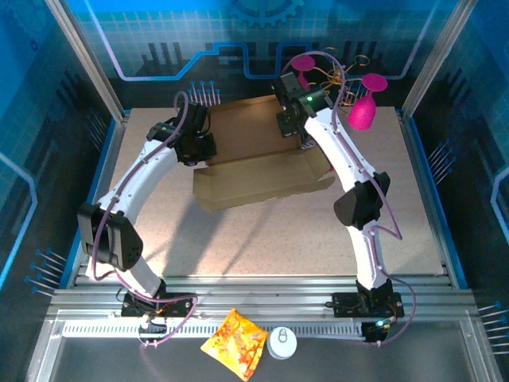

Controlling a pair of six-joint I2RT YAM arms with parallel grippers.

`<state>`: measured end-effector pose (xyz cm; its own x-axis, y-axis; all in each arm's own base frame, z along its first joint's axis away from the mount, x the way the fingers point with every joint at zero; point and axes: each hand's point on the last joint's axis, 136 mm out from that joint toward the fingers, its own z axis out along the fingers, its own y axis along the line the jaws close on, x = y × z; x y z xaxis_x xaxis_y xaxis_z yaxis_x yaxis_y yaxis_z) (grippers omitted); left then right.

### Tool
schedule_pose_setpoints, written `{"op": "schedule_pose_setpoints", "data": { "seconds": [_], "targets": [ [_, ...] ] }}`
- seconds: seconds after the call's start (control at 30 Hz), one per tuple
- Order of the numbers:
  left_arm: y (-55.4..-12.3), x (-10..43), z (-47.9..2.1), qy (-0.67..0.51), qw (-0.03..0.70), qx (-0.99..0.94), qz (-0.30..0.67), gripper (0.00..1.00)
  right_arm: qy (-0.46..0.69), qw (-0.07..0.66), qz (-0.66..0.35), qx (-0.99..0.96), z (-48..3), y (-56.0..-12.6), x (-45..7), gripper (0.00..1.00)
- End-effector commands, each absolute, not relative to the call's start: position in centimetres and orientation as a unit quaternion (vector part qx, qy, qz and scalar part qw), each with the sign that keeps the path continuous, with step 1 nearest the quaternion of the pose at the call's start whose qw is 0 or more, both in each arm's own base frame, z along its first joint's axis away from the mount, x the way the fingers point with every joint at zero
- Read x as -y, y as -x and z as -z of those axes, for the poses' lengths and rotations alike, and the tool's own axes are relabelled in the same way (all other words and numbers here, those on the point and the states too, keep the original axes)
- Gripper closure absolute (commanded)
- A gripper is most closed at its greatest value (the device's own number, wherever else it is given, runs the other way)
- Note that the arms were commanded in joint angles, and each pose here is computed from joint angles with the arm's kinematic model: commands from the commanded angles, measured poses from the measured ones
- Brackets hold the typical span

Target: Fold the paper box

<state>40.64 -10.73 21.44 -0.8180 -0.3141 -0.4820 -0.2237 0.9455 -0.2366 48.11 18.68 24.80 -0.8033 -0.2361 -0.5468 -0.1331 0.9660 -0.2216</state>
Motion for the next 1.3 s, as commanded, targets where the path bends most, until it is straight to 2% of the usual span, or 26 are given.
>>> {"op": "schedule_pose_setpoints", "data": {
  "seconds": [0.0,0.07,0.1,0.2,0.23,0.37,0.57,0.73,0.87,0.93,1.07,1.27],
  "targets": [
    [-39.9,8.5,-21.9,0.161,0.263,-0.95,0.037,1.0,0.095,0.293,0.135,-0.942,-25.7,-47.6,-16.6,1.0],
    [-39.9,8.6,-22.0,0.163,0.262,-0.95,0.04,1.0,0.091,0.288,0.121,-0.945,-25.6,-47.3,-16.8,1.0],
    [-39.8,8.6,-21.9,0.166,0.261,-0.95,0.042,1.0,0.089,0.285,0.106,-0.949,-25.6,-47.1,-17.0,0.92],
    [-39.6,8.7,-21.7,0.177,0.255,-0.949,0.054,1.0,0.083,0.285,0.044,-0.954,-26.8,-46.4,-17.8,0.57],
    [-39.6,8.7,-21.4,0.183,0.249,-0.949,0.059,1.0,0.078,0.287,0.024,-0.954,-27.4,-46.2,-17.9,0.49],
    [-39.2,8.2,-20.4,0.207,0.232,-0.948,0.073,1.0,0.052,0.286,-0.041,-0.956,-29.8,-44.9,-17.9,0.34],
    [-38.7,6.7,-18.5,0.255,0.209,-0.941,0.079,1.0,-0.001,0.3,-0.095,-0.949,-33.1,-42.6,-17.0,0.29],
    [-38.3,3.9,-16.4,0.341,0.183,-0.918,0.09,1.0,-0.093,0.301,-0.141,-0.938,-34.3,-40.5,-15.2,0.31],
    [-38.0,2.0,-15.1,0.387,0.165,-0.903,0.084,1.0,-0.147,0.313,-0.217,-0.913,-35.0,-39.1,-15.1,0.29],
    [-37.9,1.4,-14.6,0.409,0.157,-0.895,0.085,1.0,-0.164,0.307,-0.266,-0.899,-34.5,-38.5,-16.3,0.29],
    [-37.6,1.0,-13.7,0.435,0.147,-0.884,0.085,1.0,-0.182,0.241,-0.327,-0.895,-31.7,-36.8,-20.1,0.29],
    [-37.9,0.9,-13.1,0.451,0.141,-0.877,0.09,1.0,-0.187,0.231,-0.41,-0.862,-30.9,-35.5,-26.4,0.28]
  ]
}}
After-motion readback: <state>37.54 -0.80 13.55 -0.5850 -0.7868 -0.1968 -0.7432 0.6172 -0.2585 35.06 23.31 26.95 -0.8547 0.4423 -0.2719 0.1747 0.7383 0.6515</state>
